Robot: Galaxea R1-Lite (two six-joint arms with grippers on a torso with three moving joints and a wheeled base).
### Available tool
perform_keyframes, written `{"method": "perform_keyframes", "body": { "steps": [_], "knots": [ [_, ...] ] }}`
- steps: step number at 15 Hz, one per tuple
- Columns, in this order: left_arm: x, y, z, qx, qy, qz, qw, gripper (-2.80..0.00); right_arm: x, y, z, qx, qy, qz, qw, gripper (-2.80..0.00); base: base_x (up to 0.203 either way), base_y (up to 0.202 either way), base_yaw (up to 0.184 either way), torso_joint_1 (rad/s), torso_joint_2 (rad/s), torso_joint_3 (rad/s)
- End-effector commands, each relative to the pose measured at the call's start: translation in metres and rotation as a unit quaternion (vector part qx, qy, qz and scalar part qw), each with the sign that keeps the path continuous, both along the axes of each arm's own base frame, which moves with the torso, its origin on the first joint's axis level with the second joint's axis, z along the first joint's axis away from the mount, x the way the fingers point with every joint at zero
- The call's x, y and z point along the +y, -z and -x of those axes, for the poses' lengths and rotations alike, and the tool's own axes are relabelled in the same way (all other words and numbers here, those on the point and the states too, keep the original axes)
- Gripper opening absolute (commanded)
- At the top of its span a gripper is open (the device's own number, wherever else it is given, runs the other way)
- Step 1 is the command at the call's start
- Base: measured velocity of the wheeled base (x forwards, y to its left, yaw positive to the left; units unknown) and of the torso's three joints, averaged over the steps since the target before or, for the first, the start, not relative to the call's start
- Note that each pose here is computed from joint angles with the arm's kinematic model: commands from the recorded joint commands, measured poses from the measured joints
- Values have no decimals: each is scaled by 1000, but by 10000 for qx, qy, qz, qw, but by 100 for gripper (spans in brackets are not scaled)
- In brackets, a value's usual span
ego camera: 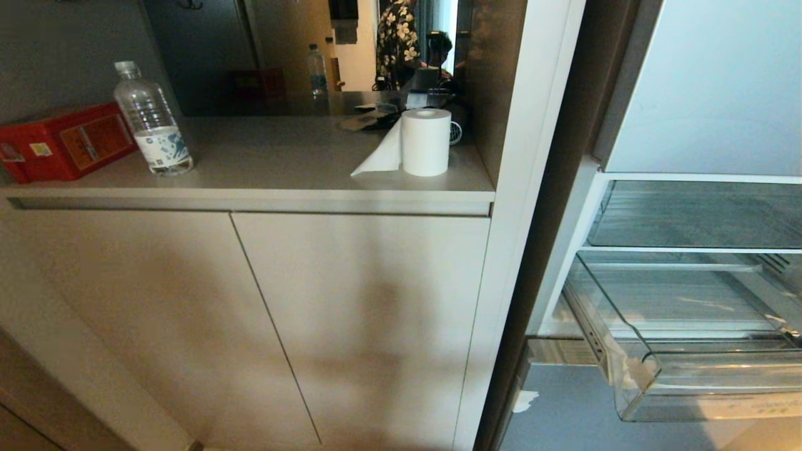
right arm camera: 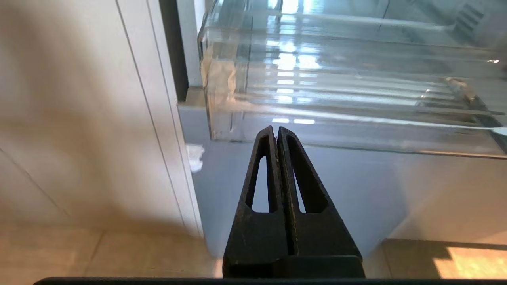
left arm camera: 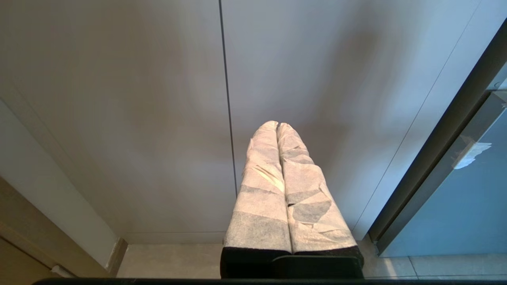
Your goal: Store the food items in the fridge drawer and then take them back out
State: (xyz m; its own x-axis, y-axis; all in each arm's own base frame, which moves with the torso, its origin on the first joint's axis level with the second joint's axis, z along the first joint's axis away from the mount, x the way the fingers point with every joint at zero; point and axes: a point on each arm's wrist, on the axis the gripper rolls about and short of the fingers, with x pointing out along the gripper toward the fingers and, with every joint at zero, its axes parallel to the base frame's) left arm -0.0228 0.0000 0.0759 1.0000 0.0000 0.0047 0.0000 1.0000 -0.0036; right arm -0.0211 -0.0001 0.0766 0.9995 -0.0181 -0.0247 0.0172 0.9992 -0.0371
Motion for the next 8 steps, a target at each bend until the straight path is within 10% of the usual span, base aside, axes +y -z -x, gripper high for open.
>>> {"method": "perform_keyframes", "body": {
  "steps": [1,8],
  "knots": [
    [0,0,0,8,0,5,10000,-280,0,2,2,-73,15,-12,10000,-280,0,0,0,0,0,0],
    [0,0,0,8,0,-2,10000,-280,0,2,2,-72,26,-84,9999,-280,2,2,-34,0,1,0]
  ]
}}
